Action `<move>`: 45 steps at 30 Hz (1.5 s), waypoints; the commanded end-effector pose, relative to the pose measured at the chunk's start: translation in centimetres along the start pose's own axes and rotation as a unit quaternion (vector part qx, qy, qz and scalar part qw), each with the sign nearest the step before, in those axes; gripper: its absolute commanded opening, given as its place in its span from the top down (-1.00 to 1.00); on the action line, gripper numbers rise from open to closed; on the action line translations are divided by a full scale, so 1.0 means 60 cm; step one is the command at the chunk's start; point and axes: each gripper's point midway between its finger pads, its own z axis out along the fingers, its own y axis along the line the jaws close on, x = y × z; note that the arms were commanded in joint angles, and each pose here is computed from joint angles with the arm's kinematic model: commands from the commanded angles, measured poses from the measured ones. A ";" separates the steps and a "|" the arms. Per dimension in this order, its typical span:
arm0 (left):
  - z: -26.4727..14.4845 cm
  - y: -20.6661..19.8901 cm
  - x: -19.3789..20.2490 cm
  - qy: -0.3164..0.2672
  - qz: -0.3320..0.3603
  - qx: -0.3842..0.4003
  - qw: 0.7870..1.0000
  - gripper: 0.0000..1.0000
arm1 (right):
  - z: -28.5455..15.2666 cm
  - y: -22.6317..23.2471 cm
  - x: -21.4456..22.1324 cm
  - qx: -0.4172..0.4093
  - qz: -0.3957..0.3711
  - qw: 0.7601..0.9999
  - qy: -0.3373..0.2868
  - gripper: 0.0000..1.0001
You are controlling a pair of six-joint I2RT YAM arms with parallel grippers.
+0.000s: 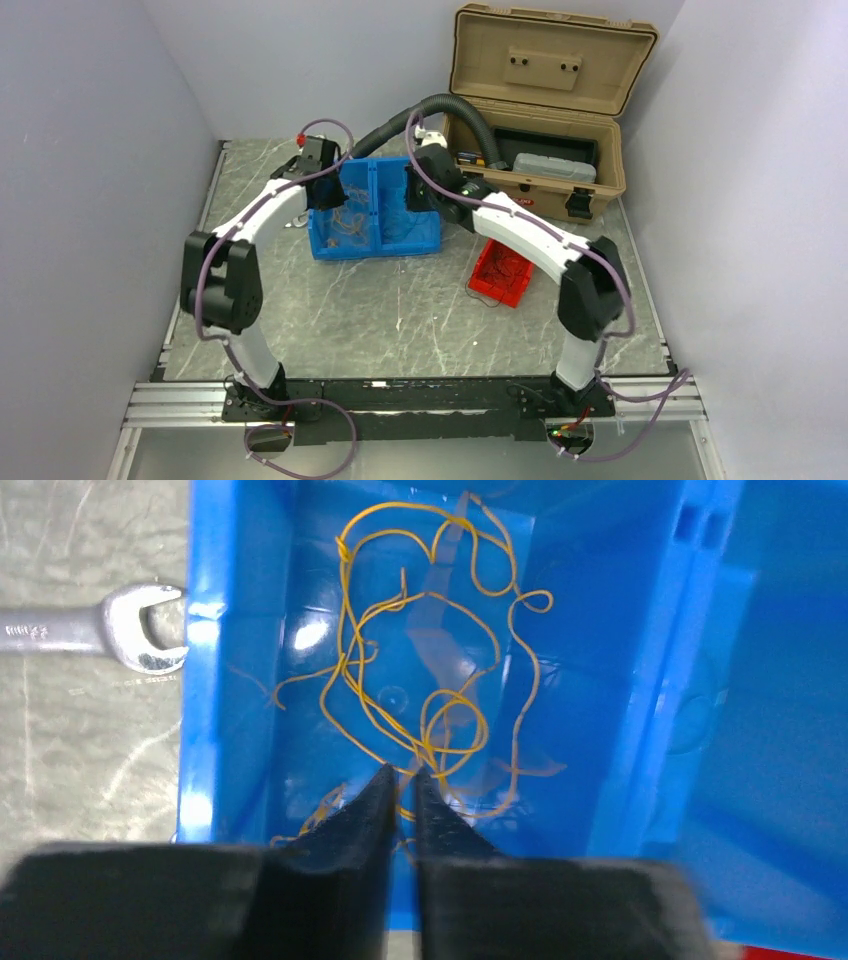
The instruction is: Untangle the cables
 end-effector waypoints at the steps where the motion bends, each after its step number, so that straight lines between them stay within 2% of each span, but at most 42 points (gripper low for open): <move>1: -0.014 -0.028 -0.021 -0.001 0.042 0.007 0.999 0.41 | 0.066 -0.009 -0.052 0.014 0.010 0.999 -0.035 1.00; 2: -0.023 -0.031 -0.025 -0.007 0.046 0.013 0.999 0.20 | 0.083 -0.011 -0.054 0.015 0.012 0.999 -0.034 0.94; 3: -0.035 -0.031 -0.030 -0.018 0.047 0.017 0.999 0.00 | 0.097 -0.010 -0.058 0.012 0.012 0.999 -0.034 0.72; 5: -0.060 -0.034 -0.043 -0.047 0.049 0.034 0.997 -0.29 | 0.117 -0.009 -0.067 0.013 0.012 0.999 -0.031 0.00; 6: -0.074 -0.033 -0.048 -0.056 0.050 0.037 0.996 -0.38 | 0.121 -0.009 -0.073 0.017 0.011 0.999 -0.030 -0.21; 10: -0.133 -0.027 -0.061 -0.070 0.059 0.041 0.995 -0.53 | 0.088 0.002 -0.103 0.007 0.005 0.999 -0.043 -0.41; 12: -0.161 -0.030 -0.057 -0.076 0.064 0.065 0.993 -0.74 | 0.058 0.003 -0.102 -0.005 0.001 0.999 -0.045 -0.74; 13: -0.177 -0.034 -0.054 -0.083 0.067 0.083 0.991 -0.93 | 0.040 0.003 -0.102 -0.010 -0.001 0.999 -0.049 -0.94; 14: -0.189 -0.034 -0.047 -0.088 0.066 0.097 0.989 -0.98 | 0.021 0.003 -0.100 -0.016 -0.003 0.999 -0.051 -0.99; 16: -0.225 -0.033 -0.040 -0.112 0.061 0.126 0.984 -0.99 | -0.029 -0.002 -0.103 -0.027 -0.007 0.997 -0.066 -1.00; 23: -0.289 0.006 0.016 -0.165 0.038 0.166 0.971 -0.99 | -0.167 -0.056 -0.059 -0.044 -0.026 0.993 -0.109 -1.00; 27: -0.285 0.038 0.067 -0.176 0.021 0.171 0.969 -0.99 | -0.234 -0.114 -0.023 -0.021 -0.015 0.989 -0.149 -1.00; 34: -0.254 0.068 0.141 -0.187 0.006 0.191 0.963 -0.99 | -0.269 -0.218 0.102 0.037 0.042 0.982 -0.178 -1.00; 40: -0.228 0.112 0.180 -0.217 0.011 0.168 0.961 -0.99 | -0.303 -0.288 0.150 0.089 0.078 0.963 -0.243 -1.00; 45: -0.216 0.126 0.200 -0.211 0.021 0.158 0.964 -0.99 | -0.309 -0.314 0.188 0.102 0.078 0.959 -0.254 -1.00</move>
